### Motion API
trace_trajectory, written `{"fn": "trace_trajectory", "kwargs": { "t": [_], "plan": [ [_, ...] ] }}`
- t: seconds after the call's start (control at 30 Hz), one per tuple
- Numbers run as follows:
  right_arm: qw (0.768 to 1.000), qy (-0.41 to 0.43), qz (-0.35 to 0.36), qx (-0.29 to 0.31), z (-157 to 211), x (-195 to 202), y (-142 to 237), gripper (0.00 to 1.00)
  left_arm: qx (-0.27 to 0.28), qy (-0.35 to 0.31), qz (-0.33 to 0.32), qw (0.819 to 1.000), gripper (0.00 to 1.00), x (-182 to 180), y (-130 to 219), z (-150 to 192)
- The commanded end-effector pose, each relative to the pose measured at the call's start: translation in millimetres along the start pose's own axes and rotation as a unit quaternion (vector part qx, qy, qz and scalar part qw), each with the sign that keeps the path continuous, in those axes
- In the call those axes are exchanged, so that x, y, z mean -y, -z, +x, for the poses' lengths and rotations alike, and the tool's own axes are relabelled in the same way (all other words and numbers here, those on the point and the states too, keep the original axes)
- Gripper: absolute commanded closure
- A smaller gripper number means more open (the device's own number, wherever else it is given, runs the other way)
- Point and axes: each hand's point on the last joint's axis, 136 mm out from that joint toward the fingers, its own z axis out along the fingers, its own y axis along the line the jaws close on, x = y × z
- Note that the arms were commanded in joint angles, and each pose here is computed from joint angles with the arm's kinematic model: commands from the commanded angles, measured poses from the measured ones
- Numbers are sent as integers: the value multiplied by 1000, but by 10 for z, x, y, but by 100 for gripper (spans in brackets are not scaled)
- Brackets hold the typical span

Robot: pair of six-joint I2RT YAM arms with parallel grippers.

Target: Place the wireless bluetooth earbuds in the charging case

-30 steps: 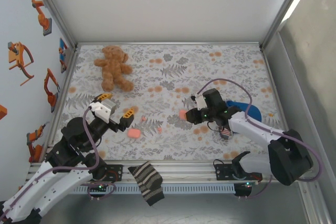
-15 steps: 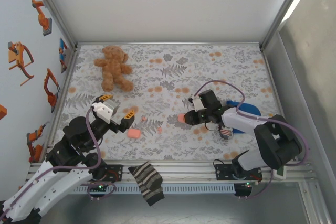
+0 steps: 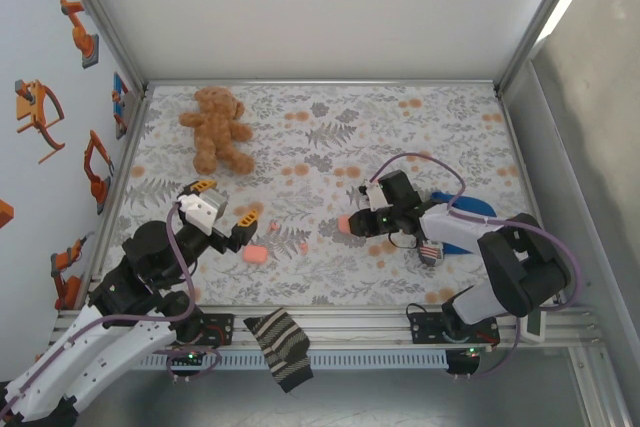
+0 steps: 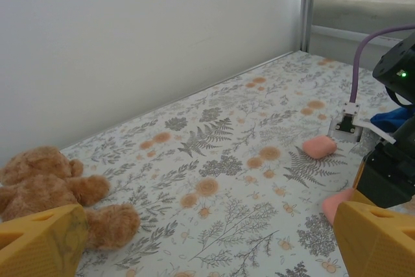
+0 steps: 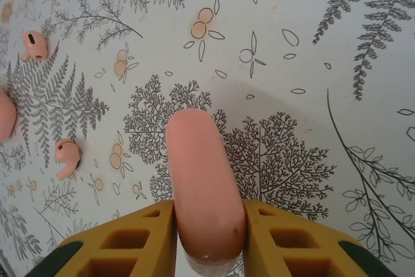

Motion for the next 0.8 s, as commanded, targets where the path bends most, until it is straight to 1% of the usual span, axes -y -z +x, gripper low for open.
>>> {"fn": "trace_trajectory", "kwargs": {
  "t": [0.0,0.23,0.4,0.57,0.63,0.77],
  "plan": [
    [1000,-3,10,10,-29,43,29,65,10,-6,0,1000,4,-16,29,-98],
    [999,8,35,21,-83,87,118,54,7,-9,-10,1000,4,-48,32,-86],
    [998,26,40,40,-189,21,263,51,3,-8,-31,999,4,-127,48,-86],
    [994,56,29,86,-355,-169,531,44,-12,-7,-80,997,4,-297,74,-38],
    [992,68,17,109,-417,-269,643,38,-15,-6,-100,995,4,-365,91,-16],
    [983,99,-15,155,-508,-503,859,27,-21,3,-173,985,4,-606,168,47]
  ]
}}
